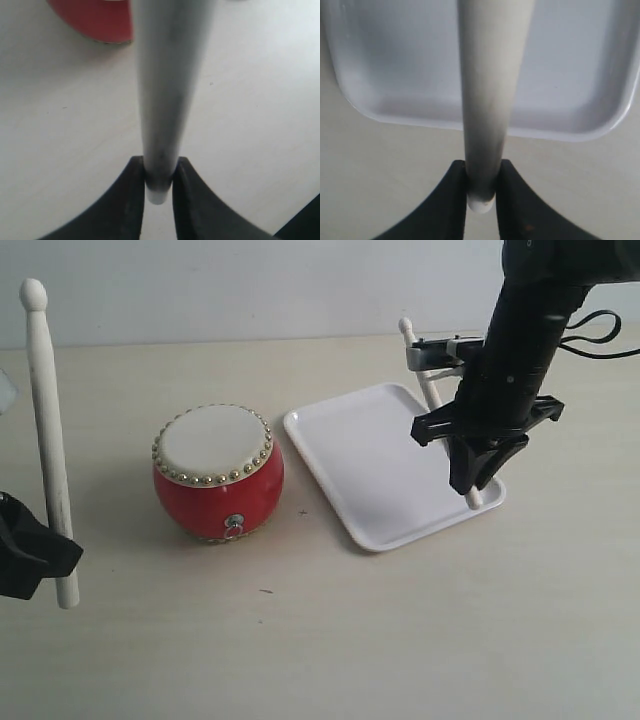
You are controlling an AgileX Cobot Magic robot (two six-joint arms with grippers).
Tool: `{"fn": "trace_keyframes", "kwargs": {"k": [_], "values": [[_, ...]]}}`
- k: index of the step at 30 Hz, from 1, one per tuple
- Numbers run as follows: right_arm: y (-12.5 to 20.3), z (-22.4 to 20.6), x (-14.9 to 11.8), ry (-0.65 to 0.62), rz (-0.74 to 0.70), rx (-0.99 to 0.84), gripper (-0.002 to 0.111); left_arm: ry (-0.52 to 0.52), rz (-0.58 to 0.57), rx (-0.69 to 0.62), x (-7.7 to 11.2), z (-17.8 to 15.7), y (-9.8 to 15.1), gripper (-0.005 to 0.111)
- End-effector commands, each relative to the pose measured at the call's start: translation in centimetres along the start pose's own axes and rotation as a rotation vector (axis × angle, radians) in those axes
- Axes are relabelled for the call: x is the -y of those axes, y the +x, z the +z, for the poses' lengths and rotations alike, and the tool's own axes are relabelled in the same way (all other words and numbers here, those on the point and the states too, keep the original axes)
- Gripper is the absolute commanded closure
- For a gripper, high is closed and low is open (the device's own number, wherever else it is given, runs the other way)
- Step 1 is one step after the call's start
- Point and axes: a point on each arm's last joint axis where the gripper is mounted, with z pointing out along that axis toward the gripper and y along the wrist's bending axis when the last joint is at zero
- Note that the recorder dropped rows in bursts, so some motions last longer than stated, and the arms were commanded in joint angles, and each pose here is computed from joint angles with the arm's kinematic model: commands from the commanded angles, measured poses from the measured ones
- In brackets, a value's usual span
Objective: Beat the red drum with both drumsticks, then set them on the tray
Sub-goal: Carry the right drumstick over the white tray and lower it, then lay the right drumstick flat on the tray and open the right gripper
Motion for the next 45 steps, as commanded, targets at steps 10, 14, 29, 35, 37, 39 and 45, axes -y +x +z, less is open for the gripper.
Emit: {"fn": "trace_keyframes", "kwargs": {"k": [10, 14, 29, 35, 37, 39, 45], "values": [[-2.5, 0.0, -1.0, 0.17, -0.147, 0.011, 0.108, 0.018, -0.012, 0.009, 0.3, 0.0, 0.0, 0.107], [-2.8, 1.3, -0.7, 0.17, -0.138, -0.021, 0.108, 0.018, -0.012, 0.009, 0.3, 0.0, 0.0, 0.107], [-2.5, -0.2, 0.1, 0.293, -0.127, -0.005, 0.108, 0.016, -0.012, 0.013, 0.3, 0.0, 0.0, 0.107], [-2.5, -0.5, -0.6, 0.304, -0.126, 0.007, 0.108, 0.022, -0.016, 0.016, 0.3, 0.0, 0.0, 0.107], [-2.5, -0.2, -1.3, 0.221, -0.139, 0.012, 0.108, 0.026, -0.016, 0.018, 0.4, 0.0, -0.1, 0.107], [-2.6, 0.2, -1.3, 0.219, -0.144, 0.001, 0.108, 0.026, -0.016, 0.018, 0.4, 0.0, -0.1, 0.107], [-2.7, 0.4, -0.8, 0.263, -0.141, -0.011, 0.108, 0.031, -0.016, 0.017, 0.4, 0.0, 0.0, 0.107]]}}
